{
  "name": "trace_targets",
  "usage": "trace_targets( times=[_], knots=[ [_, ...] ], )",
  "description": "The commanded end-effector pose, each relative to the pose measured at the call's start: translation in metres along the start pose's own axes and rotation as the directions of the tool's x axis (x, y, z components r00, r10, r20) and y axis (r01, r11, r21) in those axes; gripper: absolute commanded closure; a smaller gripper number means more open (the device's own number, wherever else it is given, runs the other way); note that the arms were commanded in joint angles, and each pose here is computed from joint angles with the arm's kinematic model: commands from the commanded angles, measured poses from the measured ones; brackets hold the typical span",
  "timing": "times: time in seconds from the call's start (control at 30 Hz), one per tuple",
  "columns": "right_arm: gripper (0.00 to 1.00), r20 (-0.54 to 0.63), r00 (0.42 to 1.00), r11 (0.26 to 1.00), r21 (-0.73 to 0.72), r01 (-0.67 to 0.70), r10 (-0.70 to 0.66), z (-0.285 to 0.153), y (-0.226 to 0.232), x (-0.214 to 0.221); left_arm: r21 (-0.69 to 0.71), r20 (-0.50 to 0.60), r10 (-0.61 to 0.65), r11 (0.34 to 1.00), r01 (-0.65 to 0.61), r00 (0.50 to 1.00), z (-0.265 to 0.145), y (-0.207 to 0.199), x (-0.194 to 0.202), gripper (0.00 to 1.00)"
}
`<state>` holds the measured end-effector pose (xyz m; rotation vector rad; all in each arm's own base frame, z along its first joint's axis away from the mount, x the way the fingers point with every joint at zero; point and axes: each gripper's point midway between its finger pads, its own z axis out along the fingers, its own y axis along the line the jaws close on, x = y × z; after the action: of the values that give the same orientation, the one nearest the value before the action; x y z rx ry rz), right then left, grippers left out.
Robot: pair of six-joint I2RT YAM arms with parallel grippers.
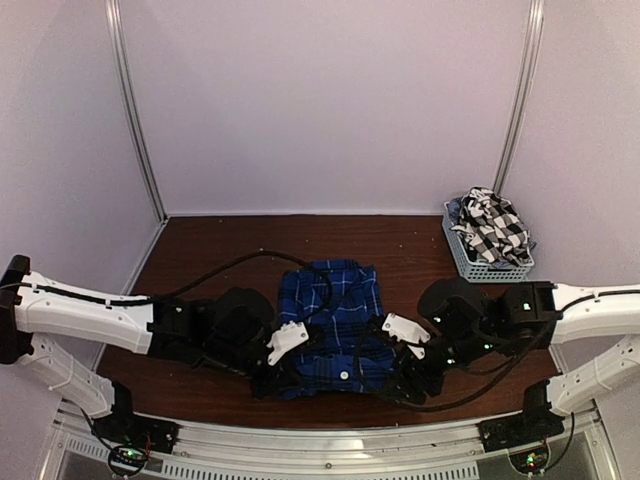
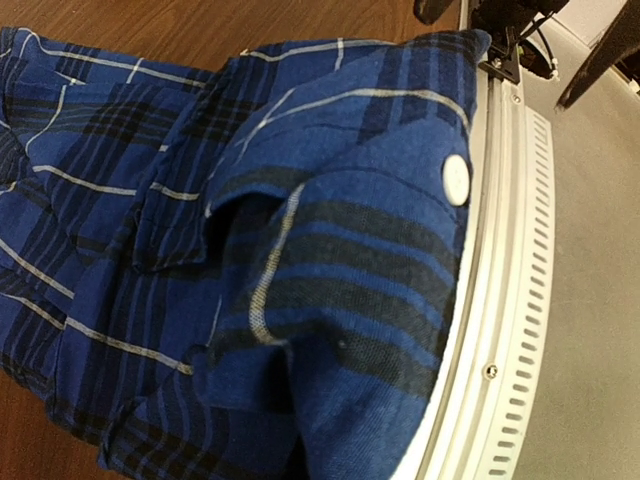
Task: Fold and stack the long sleeve shirts
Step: Pick up the 2/3-rectangle-folded shirt from the center of the board.
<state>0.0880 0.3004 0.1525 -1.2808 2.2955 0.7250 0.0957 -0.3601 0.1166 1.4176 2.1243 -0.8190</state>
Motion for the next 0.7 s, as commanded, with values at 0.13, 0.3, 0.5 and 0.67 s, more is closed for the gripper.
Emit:
trace_targets(
  times=[0.13,0.3,0.5,0.67],
  knots=[
    [0.32,-0.037,0.999,0.996,0.090,-0.001,0.004,0.023,-0.007,0.014,0.089,0.105,-0.011,0.996,0.001,0.994,-0.020,-0.016,-0.021,1.00],
    [0.39,-0.073,0.997,0.994,0.112,0.003,0.006,0.035,-0.010,0.021,0.107,0.110,-0.013,0.994,0.001,0.994,-0.022,-0.018,-0.017,1.00],
    [0.74,-0.091,0.996,0.995,0.097,0.020,-0.011,0.035,-0.002,0.024,0.152,0.069,-0.025,0.988,0.014,0.997,-0.017,-0.023,-0.002,1.00],
    [1.00,-0.105,0.994,0.999,0.035,0.019,-0.015,0.032,0.025,0.030,0.210,0.008,-0.066,0.976,0.063,0.998,-0.016,-0.039,0.014,1.00]
  ],
)
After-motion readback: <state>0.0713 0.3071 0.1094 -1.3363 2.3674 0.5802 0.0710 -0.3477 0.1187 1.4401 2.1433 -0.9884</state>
